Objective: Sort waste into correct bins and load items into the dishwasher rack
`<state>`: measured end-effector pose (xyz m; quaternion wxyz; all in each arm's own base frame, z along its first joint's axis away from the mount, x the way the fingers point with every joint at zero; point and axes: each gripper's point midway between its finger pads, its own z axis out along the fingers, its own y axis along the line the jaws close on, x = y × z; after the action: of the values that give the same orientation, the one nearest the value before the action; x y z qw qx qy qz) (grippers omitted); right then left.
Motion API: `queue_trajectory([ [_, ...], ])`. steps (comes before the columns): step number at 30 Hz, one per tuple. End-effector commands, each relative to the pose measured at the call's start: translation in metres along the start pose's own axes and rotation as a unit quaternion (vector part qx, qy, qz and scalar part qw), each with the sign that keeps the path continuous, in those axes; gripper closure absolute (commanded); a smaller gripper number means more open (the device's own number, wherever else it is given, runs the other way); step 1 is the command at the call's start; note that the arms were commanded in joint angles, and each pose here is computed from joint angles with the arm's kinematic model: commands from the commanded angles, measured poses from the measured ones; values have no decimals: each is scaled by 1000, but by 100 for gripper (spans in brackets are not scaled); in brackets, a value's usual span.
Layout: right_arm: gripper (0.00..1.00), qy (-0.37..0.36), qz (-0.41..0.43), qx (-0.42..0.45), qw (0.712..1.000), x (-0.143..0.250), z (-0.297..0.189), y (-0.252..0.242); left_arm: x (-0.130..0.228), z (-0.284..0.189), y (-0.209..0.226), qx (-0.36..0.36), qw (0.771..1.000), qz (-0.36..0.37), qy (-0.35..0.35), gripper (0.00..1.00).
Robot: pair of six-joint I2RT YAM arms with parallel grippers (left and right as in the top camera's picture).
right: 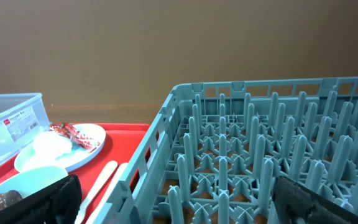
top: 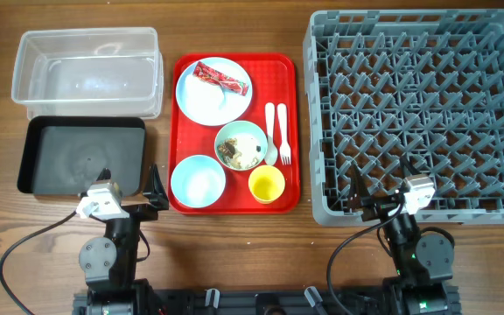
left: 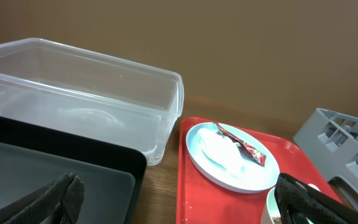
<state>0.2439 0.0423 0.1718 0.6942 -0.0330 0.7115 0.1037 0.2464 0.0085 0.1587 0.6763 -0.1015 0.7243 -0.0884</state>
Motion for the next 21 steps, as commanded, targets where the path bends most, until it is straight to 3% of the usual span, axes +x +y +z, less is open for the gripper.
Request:
queue_trajectory([
  [1, 0, -3, 3, 5, 1000, -1, 0, -2, 2, 0, 2, -6, 1000, 4, 1, 0],
  [21, 0, -6, 1, 16, 1000, -2, 0, -6, 2, 0, 2, -6, 1000, 4, 1, 0],
])
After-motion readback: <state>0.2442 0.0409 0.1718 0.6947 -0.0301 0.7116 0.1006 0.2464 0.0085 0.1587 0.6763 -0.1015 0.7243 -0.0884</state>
